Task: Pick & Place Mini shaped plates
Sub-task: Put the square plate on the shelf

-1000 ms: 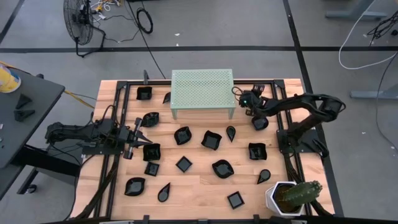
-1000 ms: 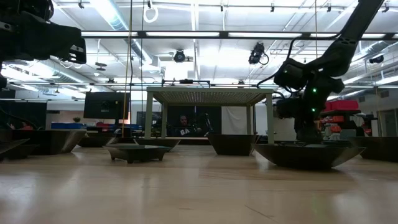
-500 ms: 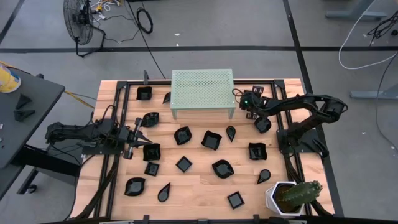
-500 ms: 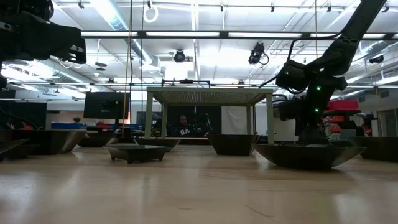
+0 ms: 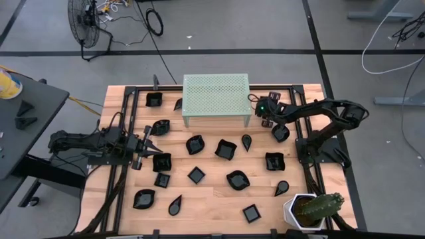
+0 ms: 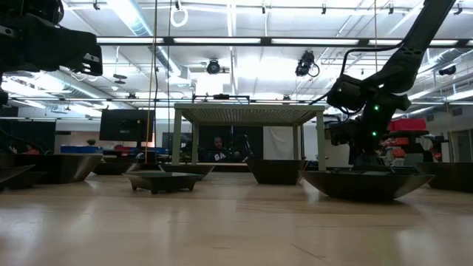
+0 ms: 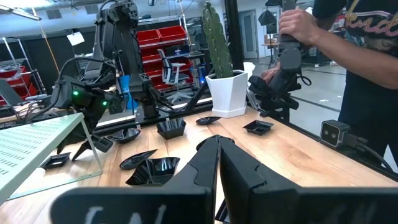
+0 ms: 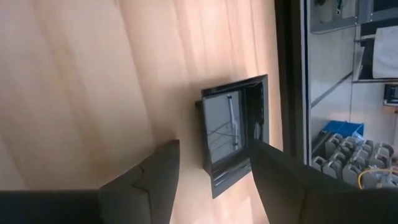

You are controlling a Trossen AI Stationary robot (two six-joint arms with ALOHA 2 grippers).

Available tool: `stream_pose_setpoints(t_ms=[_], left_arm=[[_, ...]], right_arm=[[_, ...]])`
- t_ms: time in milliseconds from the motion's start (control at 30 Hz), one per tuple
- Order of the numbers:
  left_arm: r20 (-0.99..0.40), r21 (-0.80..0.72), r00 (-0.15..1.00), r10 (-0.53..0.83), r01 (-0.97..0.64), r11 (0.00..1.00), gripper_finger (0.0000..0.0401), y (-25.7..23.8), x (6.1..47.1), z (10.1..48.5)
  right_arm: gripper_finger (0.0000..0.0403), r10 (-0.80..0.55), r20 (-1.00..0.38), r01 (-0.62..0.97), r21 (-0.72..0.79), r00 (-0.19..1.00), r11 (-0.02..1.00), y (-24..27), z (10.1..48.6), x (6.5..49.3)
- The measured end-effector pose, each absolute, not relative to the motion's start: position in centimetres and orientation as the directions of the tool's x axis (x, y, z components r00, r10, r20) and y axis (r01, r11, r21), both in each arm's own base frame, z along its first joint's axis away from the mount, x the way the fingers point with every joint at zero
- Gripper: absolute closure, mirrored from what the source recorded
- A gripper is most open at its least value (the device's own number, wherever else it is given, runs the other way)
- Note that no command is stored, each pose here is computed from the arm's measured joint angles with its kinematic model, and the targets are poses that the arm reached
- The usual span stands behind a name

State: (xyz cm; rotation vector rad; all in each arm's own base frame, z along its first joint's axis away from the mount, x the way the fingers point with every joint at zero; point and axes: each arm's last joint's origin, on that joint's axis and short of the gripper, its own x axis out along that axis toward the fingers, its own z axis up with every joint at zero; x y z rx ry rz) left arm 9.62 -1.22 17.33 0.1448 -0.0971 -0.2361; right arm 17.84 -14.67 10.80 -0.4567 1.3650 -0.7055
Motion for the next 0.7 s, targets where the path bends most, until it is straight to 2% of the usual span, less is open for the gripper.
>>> stream_pose_setpoints(t_ms=[167,500,700], left_arm=[[0.079,0.154,0.968,-0.240,0.226,0.962,0.0378,-1.22,9.62,17.33],[0.079,0.154,0.968,-0.240,0.226,0.962,0.0378,-1.22,9.62,17.33],[0.079,0.154,0.968,-0.240,0.226,0.962,0.0378,-1.22,9.62,17.33]], right_arm=[[0.0215,-0.689,-0.723,0.191,-0.670,0.050,0.717,-14.73,10.78,17.80],[0.0298,-0.684,-0.728,0.181,-0.668,0.042,0.722,-14.69,10.70,17.72],[0.0330,-0.684,-0.728,0.177,-0.669,0.041,0.722,-14.68,10.70,17.71]])
